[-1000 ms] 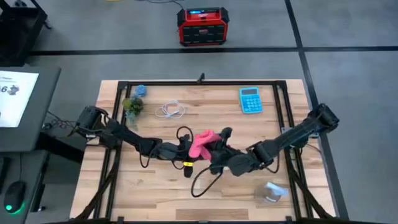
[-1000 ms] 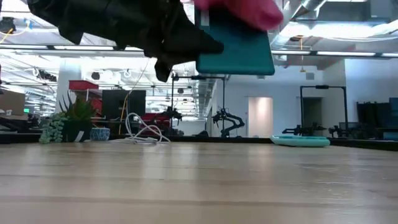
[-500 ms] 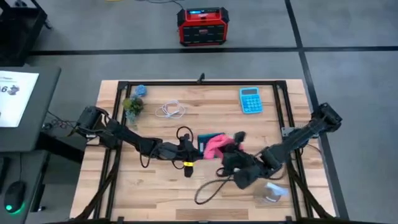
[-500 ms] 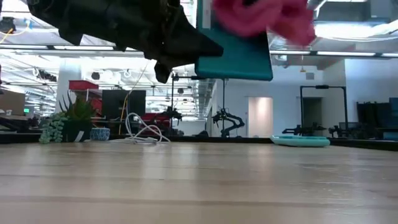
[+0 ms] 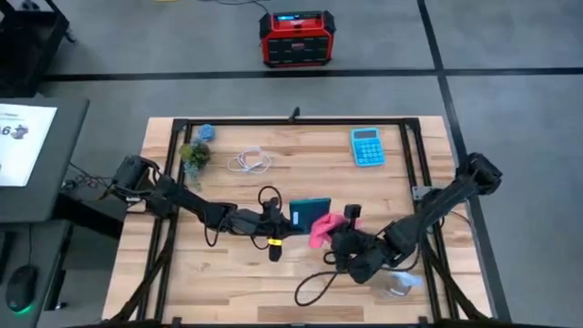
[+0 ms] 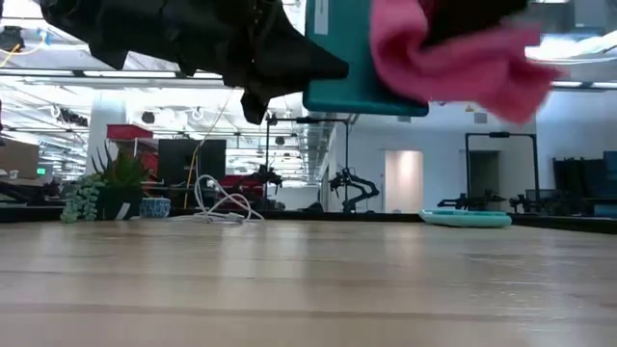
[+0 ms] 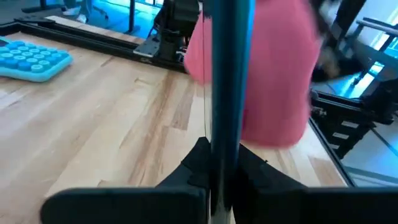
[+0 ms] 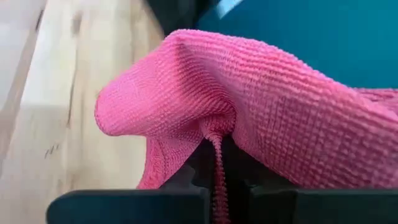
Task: Apply microfiber cloth
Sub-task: Wipe the back of the cellphone with the pink microfiber cloth
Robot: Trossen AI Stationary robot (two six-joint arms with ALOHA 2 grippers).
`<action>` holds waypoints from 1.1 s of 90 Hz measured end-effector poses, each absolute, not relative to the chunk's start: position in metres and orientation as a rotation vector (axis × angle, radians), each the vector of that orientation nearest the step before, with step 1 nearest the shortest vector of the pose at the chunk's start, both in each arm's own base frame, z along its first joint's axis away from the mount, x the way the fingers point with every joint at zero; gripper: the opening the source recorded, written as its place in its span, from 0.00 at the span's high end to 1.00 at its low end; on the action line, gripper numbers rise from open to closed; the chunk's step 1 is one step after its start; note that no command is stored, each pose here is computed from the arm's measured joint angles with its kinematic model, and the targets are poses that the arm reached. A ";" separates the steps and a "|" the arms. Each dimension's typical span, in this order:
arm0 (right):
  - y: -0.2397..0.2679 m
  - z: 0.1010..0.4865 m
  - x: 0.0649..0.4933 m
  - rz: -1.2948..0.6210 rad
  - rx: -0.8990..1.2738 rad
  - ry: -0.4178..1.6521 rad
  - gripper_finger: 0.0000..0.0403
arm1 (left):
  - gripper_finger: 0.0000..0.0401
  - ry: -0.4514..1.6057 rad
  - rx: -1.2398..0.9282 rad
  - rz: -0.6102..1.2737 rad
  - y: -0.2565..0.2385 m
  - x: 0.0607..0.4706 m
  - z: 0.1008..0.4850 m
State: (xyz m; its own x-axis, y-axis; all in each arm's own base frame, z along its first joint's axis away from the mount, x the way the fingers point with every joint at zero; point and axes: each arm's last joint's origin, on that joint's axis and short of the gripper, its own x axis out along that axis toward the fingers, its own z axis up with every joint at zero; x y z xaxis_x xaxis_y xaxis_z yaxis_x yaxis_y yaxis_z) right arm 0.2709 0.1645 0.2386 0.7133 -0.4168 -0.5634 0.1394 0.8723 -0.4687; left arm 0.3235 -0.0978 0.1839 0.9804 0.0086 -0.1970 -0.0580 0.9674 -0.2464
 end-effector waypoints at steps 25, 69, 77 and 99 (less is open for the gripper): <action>0.168 0.282 0.271 -0.431 -0.584 0.540 1.00 | 0.98 0.183 -0.259 0.018 -0.098 0.323 0.187; 0.183 0.239 0.265 -0.222 -0.472 0.626 1.00 | 0.98 0.096 -0.245 -0.087 -0.101 0.313 0.219; 0.185 0.247 0.267 -0.243 -0.523 0.572 1.00 | 0.98 0.090 -0.247 -0.090 -0.101 0.311 0.221; 0.188 0.315 0.270 -0.415 -0.684 0.377 1.00 | 0.98 0.141 -0.251 -0.105 -0.102 0.311 0.216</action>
State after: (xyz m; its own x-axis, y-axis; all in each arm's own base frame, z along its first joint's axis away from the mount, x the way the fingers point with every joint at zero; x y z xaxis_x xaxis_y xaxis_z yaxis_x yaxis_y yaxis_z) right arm 0.2701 0.1883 0.3150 0.8529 -0.4835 -0.1969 0.2421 0.7004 -0.6714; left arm 0.3112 -0.1019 0.2158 0.9847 -0.1207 -0.1258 0.0856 0.9633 -0.2543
